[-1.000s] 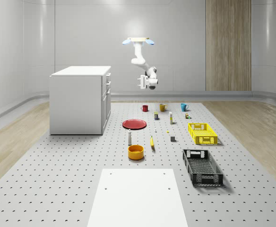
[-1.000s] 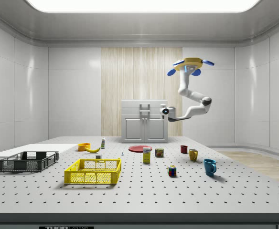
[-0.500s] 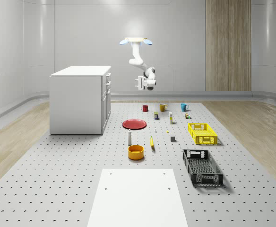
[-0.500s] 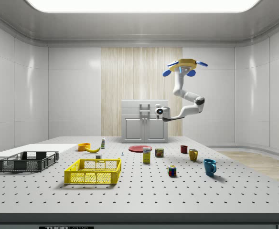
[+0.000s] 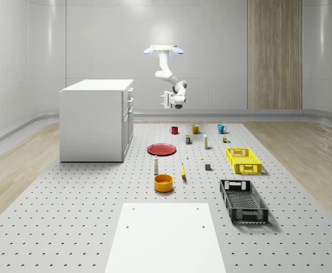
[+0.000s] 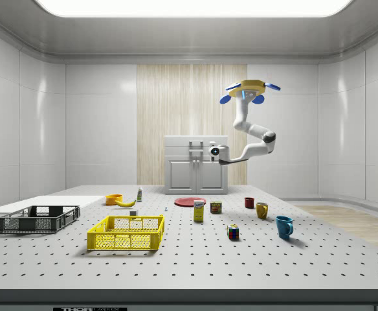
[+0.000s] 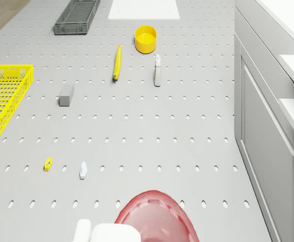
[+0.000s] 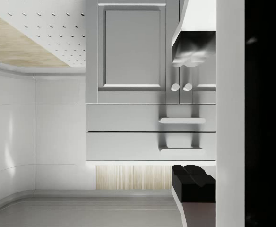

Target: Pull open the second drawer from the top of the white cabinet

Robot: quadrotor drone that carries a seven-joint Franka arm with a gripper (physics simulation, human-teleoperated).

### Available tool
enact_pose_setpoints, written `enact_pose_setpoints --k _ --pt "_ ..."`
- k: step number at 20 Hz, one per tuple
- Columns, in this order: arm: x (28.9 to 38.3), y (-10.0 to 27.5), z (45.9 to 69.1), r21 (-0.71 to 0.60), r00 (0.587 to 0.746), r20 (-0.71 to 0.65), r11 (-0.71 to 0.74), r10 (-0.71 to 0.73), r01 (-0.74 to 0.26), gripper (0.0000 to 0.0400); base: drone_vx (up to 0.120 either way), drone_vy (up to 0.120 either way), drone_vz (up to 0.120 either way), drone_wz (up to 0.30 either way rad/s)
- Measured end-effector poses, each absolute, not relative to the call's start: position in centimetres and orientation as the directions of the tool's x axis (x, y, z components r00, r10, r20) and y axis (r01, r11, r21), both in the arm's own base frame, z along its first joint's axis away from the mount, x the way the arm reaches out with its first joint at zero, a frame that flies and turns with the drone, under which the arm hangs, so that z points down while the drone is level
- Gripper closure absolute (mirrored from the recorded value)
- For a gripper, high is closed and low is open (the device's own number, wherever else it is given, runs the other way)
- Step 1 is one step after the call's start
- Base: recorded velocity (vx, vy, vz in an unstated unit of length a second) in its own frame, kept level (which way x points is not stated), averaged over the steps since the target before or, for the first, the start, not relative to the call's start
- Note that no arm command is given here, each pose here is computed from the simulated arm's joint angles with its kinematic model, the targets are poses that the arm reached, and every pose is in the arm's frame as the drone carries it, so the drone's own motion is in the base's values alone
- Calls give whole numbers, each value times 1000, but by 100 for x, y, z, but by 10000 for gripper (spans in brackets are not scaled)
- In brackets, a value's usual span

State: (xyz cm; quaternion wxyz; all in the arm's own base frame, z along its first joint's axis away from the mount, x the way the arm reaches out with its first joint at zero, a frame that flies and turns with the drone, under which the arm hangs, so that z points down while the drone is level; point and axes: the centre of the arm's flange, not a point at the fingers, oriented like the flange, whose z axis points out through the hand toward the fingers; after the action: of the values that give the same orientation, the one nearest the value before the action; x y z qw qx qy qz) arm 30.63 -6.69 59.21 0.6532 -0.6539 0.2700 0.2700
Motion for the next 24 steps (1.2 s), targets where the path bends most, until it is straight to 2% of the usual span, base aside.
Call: enact_pose_setpoints --k 14,24 --pt "3058 84 5923 -709 709 -706 -1 0 -706 95 0 0 0 0" --pt "3061 407 5922 -709 709 -706 -1 0 -706 95 116 0 0 0"
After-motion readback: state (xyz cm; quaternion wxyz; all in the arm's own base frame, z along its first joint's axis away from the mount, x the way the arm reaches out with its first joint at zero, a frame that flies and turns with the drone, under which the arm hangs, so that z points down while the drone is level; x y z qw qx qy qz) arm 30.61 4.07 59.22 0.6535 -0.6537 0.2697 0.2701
